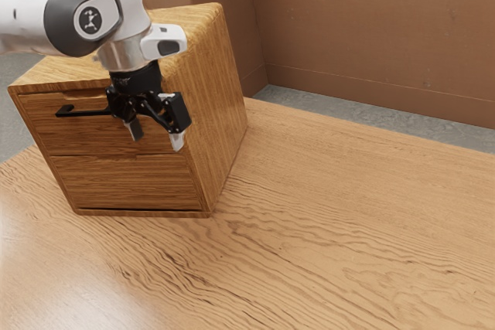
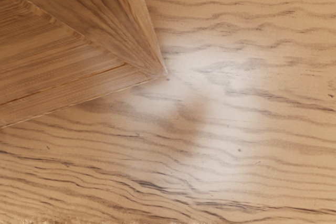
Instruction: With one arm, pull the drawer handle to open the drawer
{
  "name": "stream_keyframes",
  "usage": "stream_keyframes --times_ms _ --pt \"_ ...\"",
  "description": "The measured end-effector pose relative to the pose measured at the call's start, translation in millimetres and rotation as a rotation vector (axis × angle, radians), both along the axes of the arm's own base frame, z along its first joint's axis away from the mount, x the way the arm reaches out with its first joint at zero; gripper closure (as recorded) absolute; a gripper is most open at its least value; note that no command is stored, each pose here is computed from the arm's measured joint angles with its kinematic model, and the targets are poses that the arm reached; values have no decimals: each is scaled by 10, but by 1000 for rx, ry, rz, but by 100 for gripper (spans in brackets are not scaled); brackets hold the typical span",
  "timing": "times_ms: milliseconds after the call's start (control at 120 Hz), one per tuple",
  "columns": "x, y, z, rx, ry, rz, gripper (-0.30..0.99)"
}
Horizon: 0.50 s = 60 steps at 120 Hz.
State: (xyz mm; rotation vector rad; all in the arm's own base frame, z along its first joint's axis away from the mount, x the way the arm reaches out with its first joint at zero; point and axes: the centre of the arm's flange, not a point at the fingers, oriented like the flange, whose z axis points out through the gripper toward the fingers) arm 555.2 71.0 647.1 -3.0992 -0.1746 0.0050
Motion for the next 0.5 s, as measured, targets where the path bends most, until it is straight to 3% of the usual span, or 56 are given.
stream_keyframes --times_ms 225,258,300,383,500 --pt "-158 705 14 0 9 120 0" --pt "-186 701 137 4 -11 120 0" --pt "-303 639 539 8 -83 121 0" --pt "-596 420 1059 -32 -170 166 0" --pt "-744 151 1165 -77 -146 352 0"
